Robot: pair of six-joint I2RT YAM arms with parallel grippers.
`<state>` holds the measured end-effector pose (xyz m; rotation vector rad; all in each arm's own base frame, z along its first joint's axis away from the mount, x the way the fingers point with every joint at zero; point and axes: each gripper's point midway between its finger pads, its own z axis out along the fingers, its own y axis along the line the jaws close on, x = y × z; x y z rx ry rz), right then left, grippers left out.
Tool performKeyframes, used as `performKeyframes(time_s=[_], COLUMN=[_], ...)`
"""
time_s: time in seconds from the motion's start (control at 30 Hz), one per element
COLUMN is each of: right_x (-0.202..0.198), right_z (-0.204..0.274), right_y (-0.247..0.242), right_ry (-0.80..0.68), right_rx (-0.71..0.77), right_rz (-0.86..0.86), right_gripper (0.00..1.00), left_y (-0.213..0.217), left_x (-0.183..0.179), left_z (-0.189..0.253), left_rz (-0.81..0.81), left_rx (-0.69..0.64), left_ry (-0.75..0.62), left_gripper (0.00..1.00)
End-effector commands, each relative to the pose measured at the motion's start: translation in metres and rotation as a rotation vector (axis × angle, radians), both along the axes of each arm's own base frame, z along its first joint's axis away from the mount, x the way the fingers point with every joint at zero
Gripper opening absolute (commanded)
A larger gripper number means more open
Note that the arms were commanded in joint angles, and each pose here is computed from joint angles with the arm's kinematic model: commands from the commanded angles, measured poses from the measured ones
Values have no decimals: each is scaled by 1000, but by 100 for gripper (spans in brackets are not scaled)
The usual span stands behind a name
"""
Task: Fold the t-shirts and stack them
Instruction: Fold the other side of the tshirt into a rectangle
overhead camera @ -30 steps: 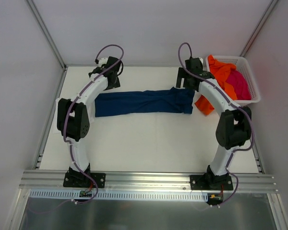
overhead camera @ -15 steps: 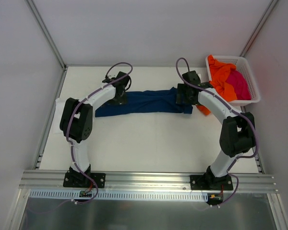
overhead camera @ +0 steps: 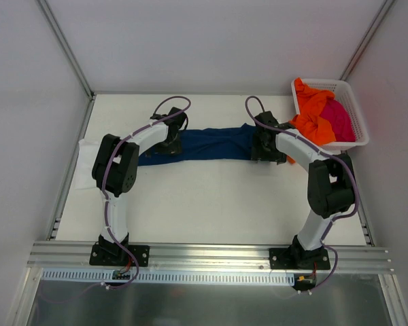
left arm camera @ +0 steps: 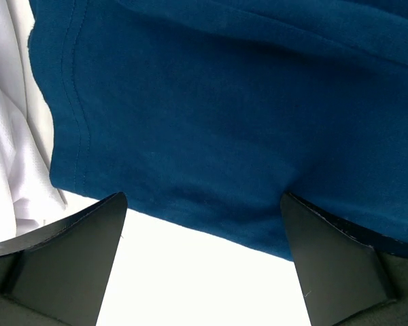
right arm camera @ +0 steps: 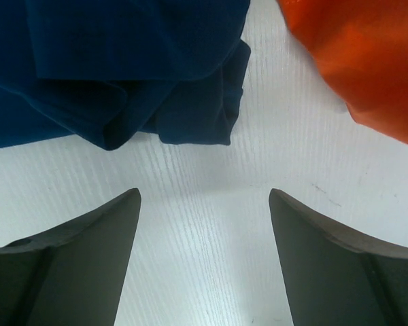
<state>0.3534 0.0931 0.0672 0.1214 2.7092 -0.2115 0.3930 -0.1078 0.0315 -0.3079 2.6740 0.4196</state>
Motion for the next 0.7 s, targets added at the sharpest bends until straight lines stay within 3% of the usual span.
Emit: performKeyframes(time_s=[0.0, 0.2, 0.67], right_x=[-13, -4, 31], right_z=[-8, -13, 3], right_y=[-2, -4, -11], right_ry=[48, 51, 8], right_rx=[-13, -44, -111], right_rz=[-9, -16, -20], right_gripper=[79, 66, 64], left_y=[-1, 10, 19], left_x=[-8, -9, -12], left_z=[-11, -18, -18], left_rz=[4, 24, 41], left_rx=[-16, -10, -11], left_ry=[48, 67, 76], left_gripper=[99, 99, 99])
